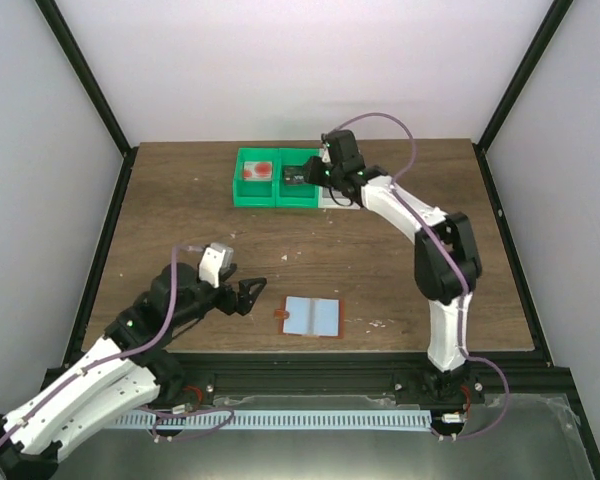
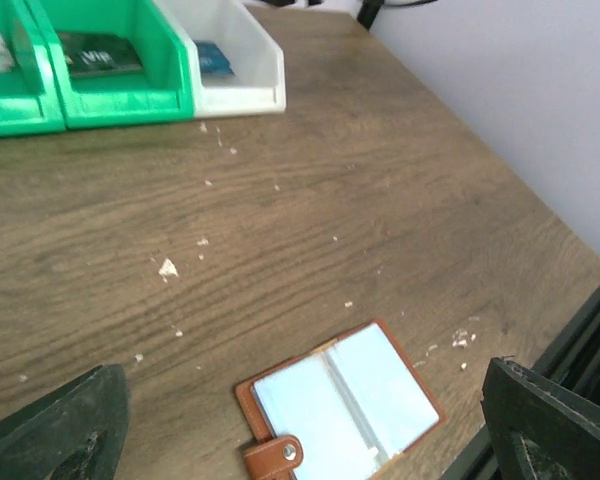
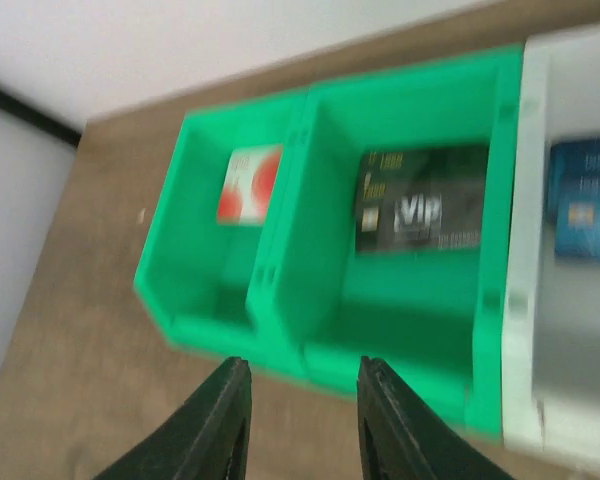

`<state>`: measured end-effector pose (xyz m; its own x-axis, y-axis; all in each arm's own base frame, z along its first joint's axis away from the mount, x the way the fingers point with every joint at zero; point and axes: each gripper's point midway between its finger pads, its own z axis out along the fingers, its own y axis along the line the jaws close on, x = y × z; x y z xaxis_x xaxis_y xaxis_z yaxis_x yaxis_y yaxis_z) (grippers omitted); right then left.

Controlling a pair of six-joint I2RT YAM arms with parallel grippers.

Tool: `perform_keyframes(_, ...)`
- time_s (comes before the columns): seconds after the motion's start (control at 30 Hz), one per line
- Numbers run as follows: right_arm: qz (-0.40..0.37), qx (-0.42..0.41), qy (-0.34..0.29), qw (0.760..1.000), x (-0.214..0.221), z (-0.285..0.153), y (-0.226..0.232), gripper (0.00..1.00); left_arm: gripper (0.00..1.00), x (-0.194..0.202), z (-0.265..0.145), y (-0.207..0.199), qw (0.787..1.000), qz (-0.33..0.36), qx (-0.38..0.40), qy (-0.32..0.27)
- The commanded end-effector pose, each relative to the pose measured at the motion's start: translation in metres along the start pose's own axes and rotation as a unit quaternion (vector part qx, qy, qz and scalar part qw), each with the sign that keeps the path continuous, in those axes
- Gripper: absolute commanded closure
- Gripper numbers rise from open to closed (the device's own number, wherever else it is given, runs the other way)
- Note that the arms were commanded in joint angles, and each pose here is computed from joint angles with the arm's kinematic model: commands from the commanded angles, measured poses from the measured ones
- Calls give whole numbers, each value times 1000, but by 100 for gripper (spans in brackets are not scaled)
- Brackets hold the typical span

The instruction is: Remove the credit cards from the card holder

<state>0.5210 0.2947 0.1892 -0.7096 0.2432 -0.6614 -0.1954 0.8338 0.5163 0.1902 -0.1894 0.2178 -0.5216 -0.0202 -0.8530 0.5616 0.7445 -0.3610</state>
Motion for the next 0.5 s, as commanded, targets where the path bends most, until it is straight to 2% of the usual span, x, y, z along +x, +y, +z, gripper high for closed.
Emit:
perform_keyframes(0.0,-14,-32,36,999,31,-65,29,66,4,3,11,-15,998,-19,32,41)
perform_keyframes(0.13,-4,-48,72,996,82,-106,29,60,12,23,30,-26,992,-56,67,93)
perform_keyframes(0.23,9,-59,99,993,117,-133,24,55,19,37,41,-35,985,-86,104,111)
perform_keyframes(0.37,21,-67,133,989,163,-161,10,53,29,57,56,-37,975,-128,124,133)
perform_keyframes(0.47,35,-69,156,985,196,-180,-2,54,31,70,67,-38,968,-150,135,148)
